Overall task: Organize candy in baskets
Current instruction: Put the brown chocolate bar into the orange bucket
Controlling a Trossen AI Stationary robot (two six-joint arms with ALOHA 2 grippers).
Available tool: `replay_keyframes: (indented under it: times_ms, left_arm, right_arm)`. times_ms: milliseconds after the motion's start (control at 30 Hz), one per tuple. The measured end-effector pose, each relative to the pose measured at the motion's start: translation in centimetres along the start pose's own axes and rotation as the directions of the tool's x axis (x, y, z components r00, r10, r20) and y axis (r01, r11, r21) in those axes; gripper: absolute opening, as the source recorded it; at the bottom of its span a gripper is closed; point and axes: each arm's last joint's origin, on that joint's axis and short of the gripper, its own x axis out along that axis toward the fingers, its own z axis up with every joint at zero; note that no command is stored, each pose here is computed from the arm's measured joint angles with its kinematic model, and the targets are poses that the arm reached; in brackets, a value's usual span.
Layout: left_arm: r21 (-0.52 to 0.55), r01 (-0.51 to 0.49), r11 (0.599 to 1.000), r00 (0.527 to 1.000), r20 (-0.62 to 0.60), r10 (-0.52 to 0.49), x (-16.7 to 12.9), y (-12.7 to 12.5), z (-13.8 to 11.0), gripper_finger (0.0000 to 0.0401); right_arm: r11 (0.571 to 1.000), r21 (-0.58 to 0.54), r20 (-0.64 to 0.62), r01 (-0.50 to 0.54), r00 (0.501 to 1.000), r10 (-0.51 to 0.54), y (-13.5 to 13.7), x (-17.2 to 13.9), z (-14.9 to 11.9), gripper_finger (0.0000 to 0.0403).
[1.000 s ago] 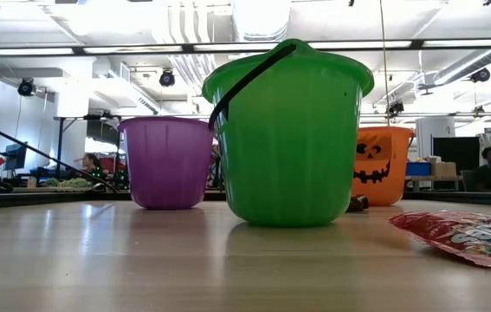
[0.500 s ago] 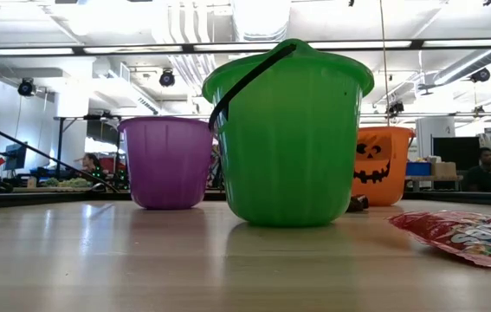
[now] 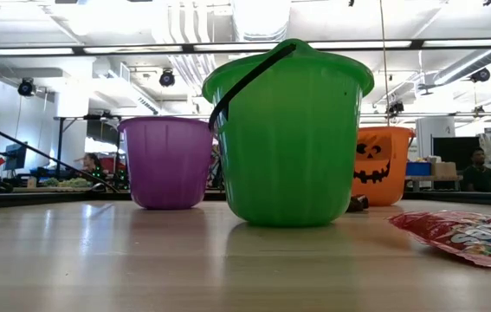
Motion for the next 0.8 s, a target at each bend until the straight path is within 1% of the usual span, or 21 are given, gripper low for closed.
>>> replay_keyframes:
  times_ms: [100, 200, 333, 400, 467, 600, 667, 800]
  left_arm:
    - [0.041, 0.001, 0.999, 0.999, -0.033, 0.001, -0.3, 0.1, -0.4, 0.0196]
    - [0.049, -0.003, 0.999, 0.997, -0.073, 0.006, -0.9, 0.6, -0.4, 0.0216]
    - [0.062, -0.026, 0.998, 0.987, -0.158, 0.035, -1.8, 1.7, -0.3, 0.0225]
    - [0.068, -0.042, 0.997, 0.977, -0.204, 0.055, -2.3, 2.4, -0.4, 0.0226]
    - [0.07, -0.06, 0.996, 0.968, -0.239, 0.075, -2.7, 3.0, -0.7, 0.0226]
    - [0.081, -0.081, 0.993, 0.952, -0.289, 0.101, -3.1, 3.7, -1.7, 0.0221]
    - [0.078, -0.076, 0.994, 0.944, -0.316, 0.097, -3.2, 3.8, -2.1, 0.0217]
    - [0.065, -0.02, 0.998, 0.929, -0.367, 0.043, -3.4, 3.6, -2.5, 0.0208]
  right_arm:
    - [1.0, 0.002, -0.02, 0.029, 0.999, -0.029, -0.4, -0.2, 0.3, 0.0043]
    - [0.996, -0.009, -0.061, 0.088, 0.994, -0.089, -1.0, -0.6, 0.6, 0.0043]
    - [0.983, -0.03, -0.116, 0.181, 0.976, -0.183, -2.2, -1.4, 1.3, 0.0043]
    - [0.967, -0.044, -0.154, 0.25, 0.955, -0.254, -3.1, -1.9, 1.6, 0.0043]
    - [0.936, -0.073, -0.207, 0.344, 0.913, -0.351, -4.3, -2.6, 1.9, 0.0043]
    - [0.847, -0.136, -0.276, 0.513, 0.802, -0.53, -7.1, -4.1, 2.4, 0.0043]
    - [0.807, -0.13, -0.303, 0.576, 0.752, -0.585, -8.7, -4.9, 2.6, 0.0043]
    - [0.732, -0.078, -0.373, 0.677, 0.661, -0.651, -12.0, -6.8, 2.4, 0.0043]
